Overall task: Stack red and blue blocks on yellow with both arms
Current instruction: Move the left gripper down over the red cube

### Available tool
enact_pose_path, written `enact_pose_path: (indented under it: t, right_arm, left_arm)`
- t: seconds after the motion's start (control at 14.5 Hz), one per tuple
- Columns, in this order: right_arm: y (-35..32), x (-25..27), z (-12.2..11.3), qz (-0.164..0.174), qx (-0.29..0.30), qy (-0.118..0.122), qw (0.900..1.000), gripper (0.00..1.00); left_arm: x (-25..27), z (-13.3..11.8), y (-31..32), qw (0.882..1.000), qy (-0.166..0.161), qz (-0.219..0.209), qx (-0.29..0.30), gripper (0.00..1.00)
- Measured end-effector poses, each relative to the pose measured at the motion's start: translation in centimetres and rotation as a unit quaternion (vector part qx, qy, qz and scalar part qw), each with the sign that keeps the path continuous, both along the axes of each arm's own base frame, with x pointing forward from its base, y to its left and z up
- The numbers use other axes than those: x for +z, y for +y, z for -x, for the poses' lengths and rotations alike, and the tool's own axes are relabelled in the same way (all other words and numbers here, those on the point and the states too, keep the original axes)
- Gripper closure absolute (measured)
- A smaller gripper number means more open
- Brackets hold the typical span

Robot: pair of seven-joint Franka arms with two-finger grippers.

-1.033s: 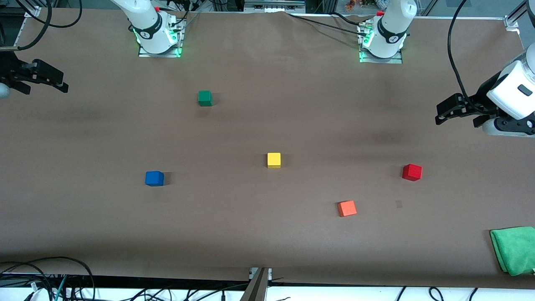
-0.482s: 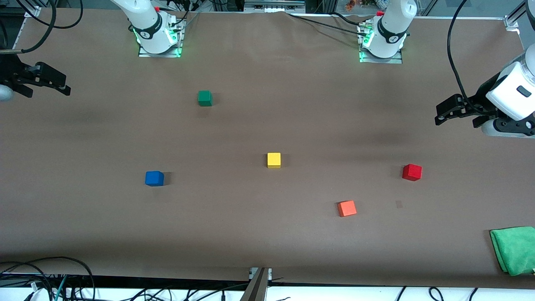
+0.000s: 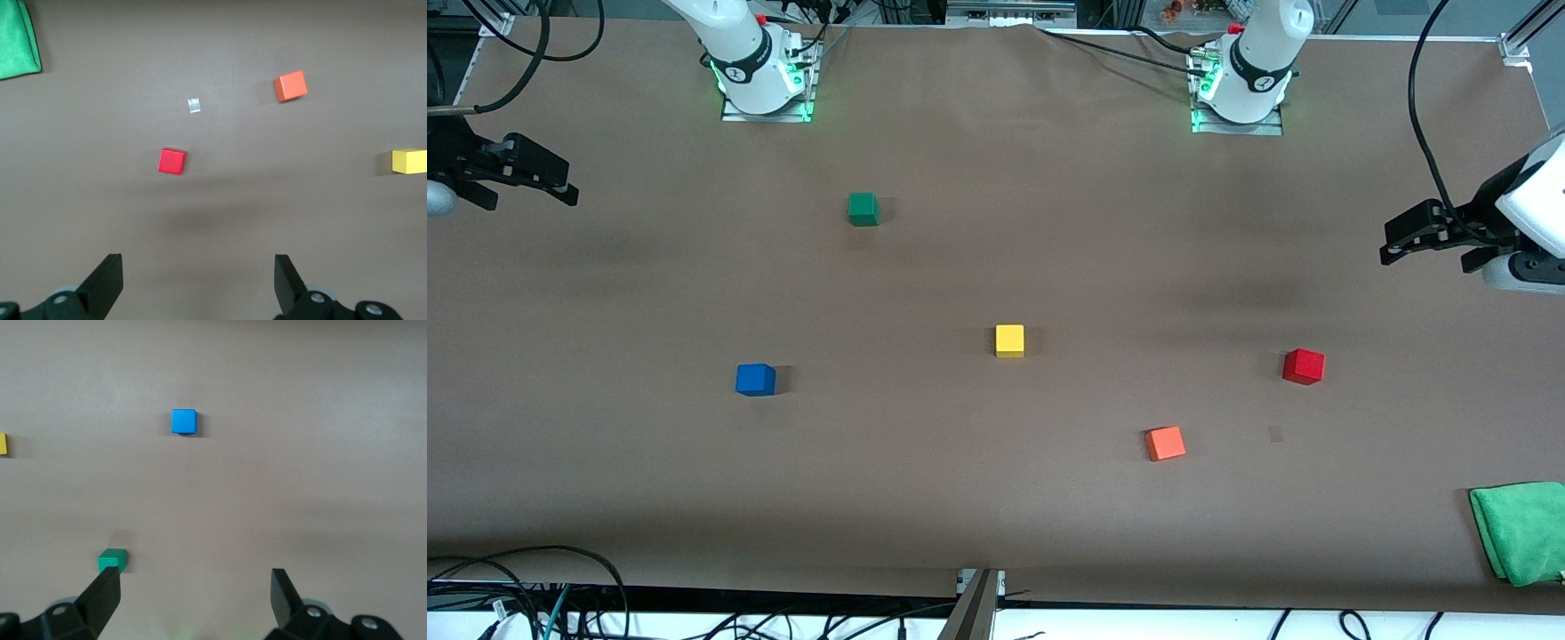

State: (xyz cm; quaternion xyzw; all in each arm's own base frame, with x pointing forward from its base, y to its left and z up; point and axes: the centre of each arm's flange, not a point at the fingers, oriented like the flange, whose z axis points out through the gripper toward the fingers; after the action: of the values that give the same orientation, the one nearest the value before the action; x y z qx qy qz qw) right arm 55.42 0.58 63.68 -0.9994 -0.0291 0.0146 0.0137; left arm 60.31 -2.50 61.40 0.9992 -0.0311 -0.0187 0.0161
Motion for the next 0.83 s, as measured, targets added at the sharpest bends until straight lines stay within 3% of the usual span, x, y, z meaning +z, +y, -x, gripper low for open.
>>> enact_pose_path:
  t: [0.28, 0.55, 0.83]
  right_arm:
    - [0.0, -0.3, -0.2, 0.000, 0.000, 0.002, 1.000, 0.00]
    - [0.0, -0.4, -0.2, 0.000, 0.000, 0.003, 1.000, 0.00]
    - [0.0, -0.4, -0.3, 0.000, 0.000, 0.003, 1.000, 0.00]
  left_arm:
    - [-2.9, -1.1, -0.1, 1.000, 0.021, -0.001, 0.000, 0.00]
    - [-9.2, -3.0, 1.3, 0.998, 0.055, -0.002, -0.011, 0.00]
    - [-15.8, -4.4, 5.1, 0.999, 0.029, -0.007, -0.031, 0.00]
